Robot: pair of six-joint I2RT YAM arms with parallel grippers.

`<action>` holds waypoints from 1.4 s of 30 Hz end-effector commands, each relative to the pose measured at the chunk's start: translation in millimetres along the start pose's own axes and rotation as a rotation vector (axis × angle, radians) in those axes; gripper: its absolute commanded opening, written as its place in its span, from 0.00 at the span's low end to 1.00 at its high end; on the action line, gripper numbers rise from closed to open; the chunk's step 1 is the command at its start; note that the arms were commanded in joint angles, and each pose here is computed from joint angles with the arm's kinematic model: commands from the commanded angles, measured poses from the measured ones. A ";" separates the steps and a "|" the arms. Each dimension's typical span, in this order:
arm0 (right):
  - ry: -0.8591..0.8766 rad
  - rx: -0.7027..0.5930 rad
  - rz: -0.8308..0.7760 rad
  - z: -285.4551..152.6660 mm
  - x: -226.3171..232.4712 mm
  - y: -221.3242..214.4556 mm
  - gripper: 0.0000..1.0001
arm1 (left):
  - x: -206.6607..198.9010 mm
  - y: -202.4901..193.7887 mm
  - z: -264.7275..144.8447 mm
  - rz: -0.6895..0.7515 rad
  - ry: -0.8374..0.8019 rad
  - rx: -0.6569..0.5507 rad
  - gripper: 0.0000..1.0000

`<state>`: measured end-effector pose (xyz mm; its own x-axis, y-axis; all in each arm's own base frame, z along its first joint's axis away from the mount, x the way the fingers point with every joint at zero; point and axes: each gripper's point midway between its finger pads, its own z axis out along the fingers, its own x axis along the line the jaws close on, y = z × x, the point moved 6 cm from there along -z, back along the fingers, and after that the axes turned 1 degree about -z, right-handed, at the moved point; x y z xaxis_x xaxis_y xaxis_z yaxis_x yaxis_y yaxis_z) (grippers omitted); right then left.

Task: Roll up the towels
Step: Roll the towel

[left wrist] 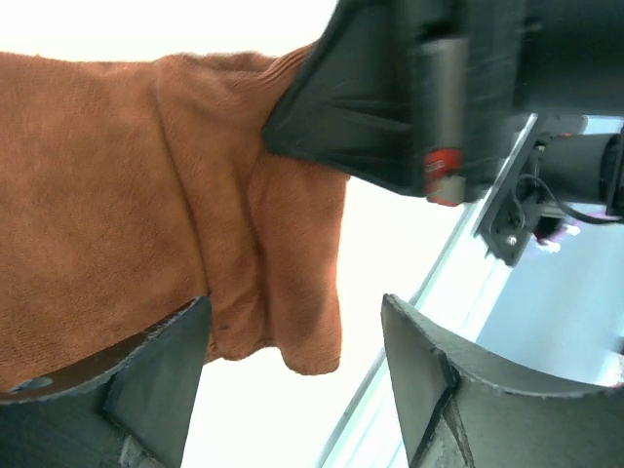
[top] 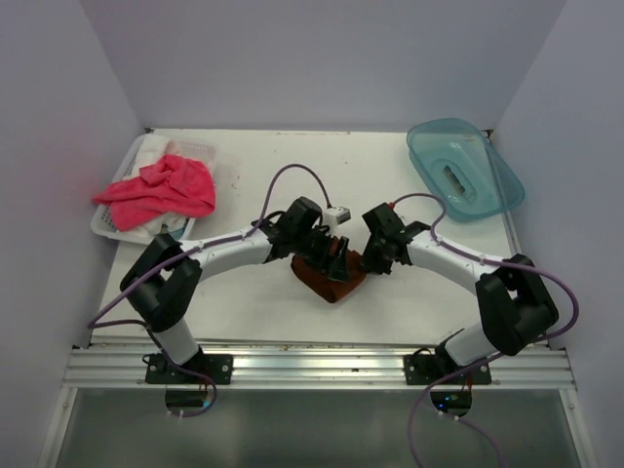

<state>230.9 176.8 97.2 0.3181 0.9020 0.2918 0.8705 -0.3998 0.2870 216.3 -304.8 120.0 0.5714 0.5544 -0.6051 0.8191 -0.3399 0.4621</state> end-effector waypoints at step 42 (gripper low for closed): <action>0.048 -0.107 0.015 -52.2 -0.5 18.1 0.54 | -5.1 -14.5 22.5 -0.040 -0.140 -0.079 0.00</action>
<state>227.4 171.1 135.7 0.3260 0.8754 0.3568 0.8413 -0.4408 0.3128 199.7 -320.9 91.7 0.5797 0.5716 -0.5807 0.8065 -0.3008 0.5090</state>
